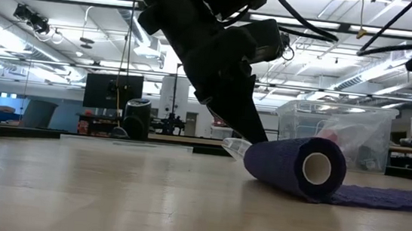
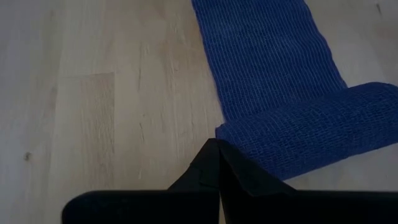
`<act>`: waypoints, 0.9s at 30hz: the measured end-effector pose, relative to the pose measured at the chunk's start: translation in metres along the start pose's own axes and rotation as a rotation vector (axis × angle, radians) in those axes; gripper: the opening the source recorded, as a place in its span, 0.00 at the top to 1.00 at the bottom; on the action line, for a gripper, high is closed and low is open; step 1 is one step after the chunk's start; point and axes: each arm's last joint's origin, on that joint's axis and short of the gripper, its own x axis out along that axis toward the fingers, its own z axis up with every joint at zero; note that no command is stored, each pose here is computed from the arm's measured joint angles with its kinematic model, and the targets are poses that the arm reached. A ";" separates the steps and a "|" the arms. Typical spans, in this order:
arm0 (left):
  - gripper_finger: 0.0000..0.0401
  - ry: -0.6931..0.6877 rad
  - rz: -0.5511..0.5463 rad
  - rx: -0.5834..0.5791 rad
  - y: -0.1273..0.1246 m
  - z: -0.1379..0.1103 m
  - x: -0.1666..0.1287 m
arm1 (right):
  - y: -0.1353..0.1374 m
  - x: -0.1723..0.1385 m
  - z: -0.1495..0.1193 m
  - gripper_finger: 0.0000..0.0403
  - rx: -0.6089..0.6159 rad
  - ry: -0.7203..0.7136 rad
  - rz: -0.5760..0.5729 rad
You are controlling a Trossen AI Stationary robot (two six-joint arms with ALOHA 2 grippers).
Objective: Roll bandage
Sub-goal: Roll the blue bandage
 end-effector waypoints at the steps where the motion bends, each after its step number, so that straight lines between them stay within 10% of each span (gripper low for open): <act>1: 1.00 0.001 0.000 0.004 0.000 0.000 0.000 | -0.001 -0.001 0.000 1.00 0.004 0.008 -0.016; 27: 1.00 0.006 0.000 0.015 -0.001 -0.001 0.000 | -0.012 0.011 0.020 1.00 0.064 -0.099 -0.194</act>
